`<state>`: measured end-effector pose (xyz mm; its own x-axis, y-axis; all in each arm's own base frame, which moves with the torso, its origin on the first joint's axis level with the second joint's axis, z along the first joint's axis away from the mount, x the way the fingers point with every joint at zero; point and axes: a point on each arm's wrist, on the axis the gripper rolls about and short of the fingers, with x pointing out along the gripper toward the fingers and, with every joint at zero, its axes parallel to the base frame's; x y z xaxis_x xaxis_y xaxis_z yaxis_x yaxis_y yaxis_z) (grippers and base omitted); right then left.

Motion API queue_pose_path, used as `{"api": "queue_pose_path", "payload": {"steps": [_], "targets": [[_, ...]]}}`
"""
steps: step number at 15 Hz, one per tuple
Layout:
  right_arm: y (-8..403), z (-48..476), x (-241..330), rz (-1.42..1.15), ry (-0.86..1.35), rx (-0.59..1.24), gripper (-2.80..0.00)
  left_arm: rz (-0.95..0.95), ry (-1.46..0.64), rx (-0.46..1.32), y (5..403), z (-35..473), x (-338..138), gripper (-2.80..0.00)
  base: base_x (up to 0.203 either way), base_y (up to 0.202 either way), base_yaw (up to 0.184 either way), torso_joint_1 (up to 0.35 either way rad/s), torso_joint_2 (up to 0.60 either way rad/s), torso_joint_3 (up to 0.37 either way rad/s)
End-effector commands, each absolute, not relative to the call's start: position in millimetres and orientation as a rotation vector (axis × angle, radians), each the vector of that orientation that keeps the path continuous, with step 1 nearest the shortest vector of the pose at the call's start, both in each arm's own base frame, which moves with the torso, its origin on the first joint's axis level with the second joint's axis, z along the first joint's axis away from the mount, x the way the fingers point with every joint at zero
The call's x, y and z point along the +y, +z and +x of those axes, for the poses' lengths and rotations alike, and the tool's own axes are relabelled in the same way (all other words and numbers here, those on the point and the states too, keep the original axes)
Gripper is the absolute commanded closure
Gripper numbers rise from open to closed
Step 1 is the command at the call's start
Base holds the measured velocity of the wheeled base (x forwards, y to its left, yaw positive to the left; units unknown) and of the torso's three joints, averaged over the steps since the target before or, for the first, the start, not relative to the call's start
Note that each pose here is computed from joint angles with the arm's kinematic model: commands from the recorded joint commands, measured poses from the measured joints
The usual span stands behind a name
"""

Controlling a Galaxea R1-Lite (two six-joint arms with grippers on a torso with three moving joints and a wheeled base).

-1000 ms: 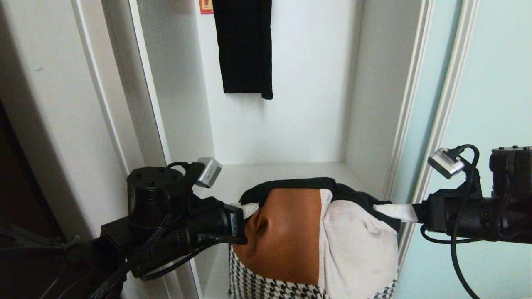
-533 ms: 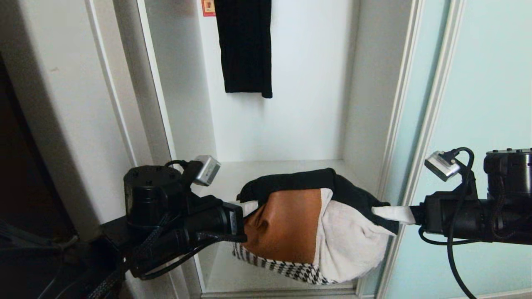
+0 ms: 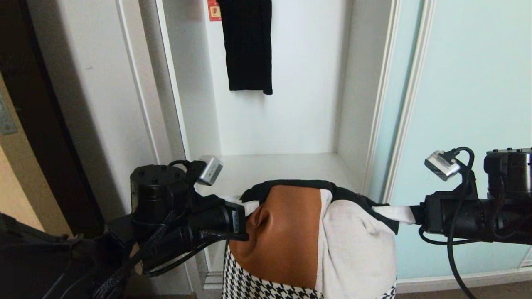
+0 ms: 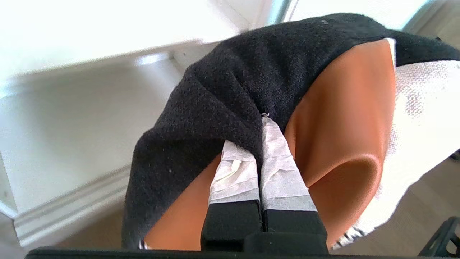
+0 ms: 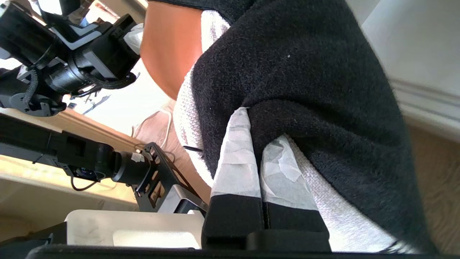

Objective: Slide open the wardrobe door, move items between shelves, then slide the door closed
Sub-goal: Place the pillow on the lower shelf

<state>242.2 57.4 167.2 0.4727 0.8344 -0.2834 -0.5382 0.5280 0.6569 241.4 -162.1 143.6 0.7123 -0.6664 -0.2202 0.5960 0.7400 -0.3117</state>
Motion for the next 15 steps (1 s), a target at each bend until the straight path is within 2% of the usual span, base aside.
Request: {"api": "queue_pose_path", "payload": {"steps": [1,10,15], "targets": [[169.1,240.7,57.3,0.527,0.896,0.628,0.00,-0.228,-0.706,0.326,143.4,242.6,-162.9,0.00,-0.197,0.000,0.000,0.002,0.01,0.006],[167.9,241.6,57.3,0.529,0.895,0.633,0.00,-0.222,-0.702,0.353,136.5,245.0,-164.4,0.00,-0.192,0.000,0.000,0.003,0.00,0.002],[166.2,242.3,57.6,0.530,0.895,0.638,0.00,-0.211,-0.695,0.371,131.1,246.7,-166.0,0.00,-0.018,0.000,0.002,-0.001,0.00,-0.001]]}}
